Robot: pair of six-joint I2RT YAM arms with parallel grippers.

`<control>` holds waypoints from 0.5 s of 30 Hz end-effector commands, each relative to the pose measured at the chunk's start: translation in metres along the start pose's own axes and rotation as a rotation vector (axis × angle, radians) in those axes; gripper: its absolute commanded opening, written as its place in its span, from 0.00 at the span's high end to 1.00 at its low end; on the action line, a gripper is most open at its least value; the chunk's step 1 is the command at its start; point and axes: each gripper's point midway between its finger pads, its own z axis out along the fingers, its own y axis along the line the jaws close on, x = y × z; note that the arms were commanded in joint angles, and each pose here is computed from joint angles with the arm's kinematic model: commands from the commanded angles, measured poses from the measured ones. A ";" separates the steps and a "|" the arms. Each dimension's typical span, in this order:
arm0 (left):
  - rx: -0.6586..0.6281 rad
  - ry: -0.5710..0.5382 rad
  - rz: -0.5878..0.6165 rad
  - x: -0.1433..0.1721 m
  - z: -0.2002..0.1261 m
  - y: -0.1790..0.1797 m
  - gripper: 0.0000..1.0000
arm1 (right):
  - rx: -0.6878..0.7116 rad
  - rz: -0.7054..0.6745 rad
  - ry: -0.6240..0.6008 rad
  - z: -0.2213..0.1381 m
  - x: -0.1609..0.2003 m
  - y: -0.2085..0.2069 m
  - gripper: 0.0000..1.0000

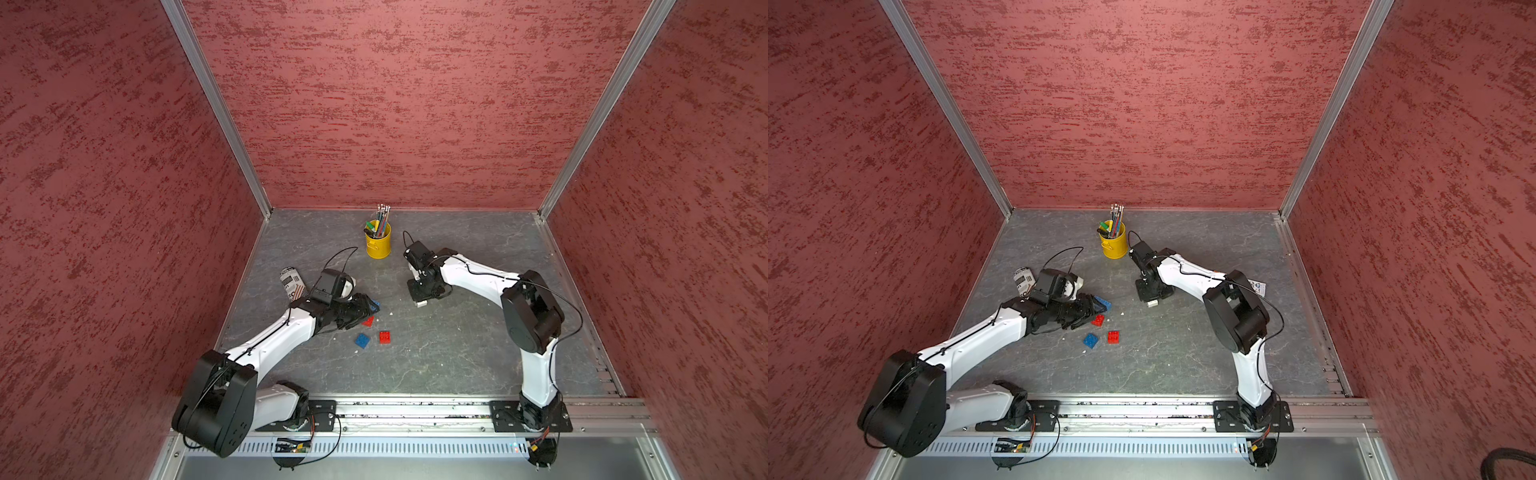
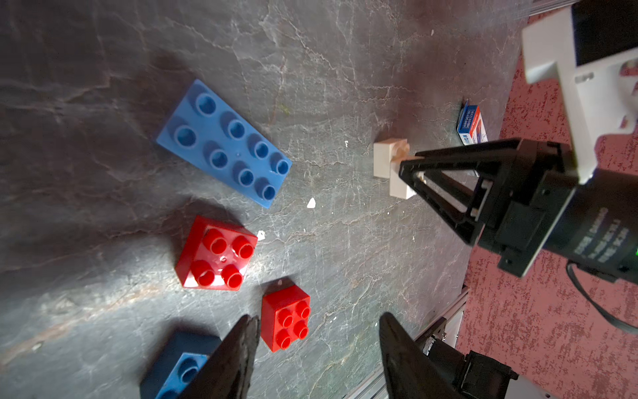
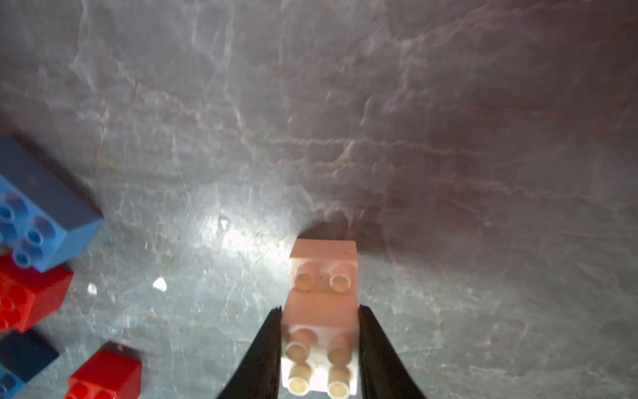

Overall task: Assemble the letter y with lego
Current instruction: Move the lego brick at the center of the board.

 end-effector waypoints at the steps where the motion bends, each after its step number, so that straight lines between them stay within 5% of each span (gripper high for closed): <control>1: -0.008 -0.006 0.000 -0.004 -0.001 -0.004 0.41 | 0.060 0.005 -0.039 0.006 -0.018 -0.016 0.58; 6: -0.017 -0.012 0.001 -0.006 -0.003 -0.005 0.40 | 0.056 0.001 -0.074 -0.006 -0.030 -0.015 0.44; 15: -0.128 -0.011 -0.029 -0.011 0.000 0.012 0.40 | -0.013 0.050 -0.201 -0.057 -0.034 -0.009 0.43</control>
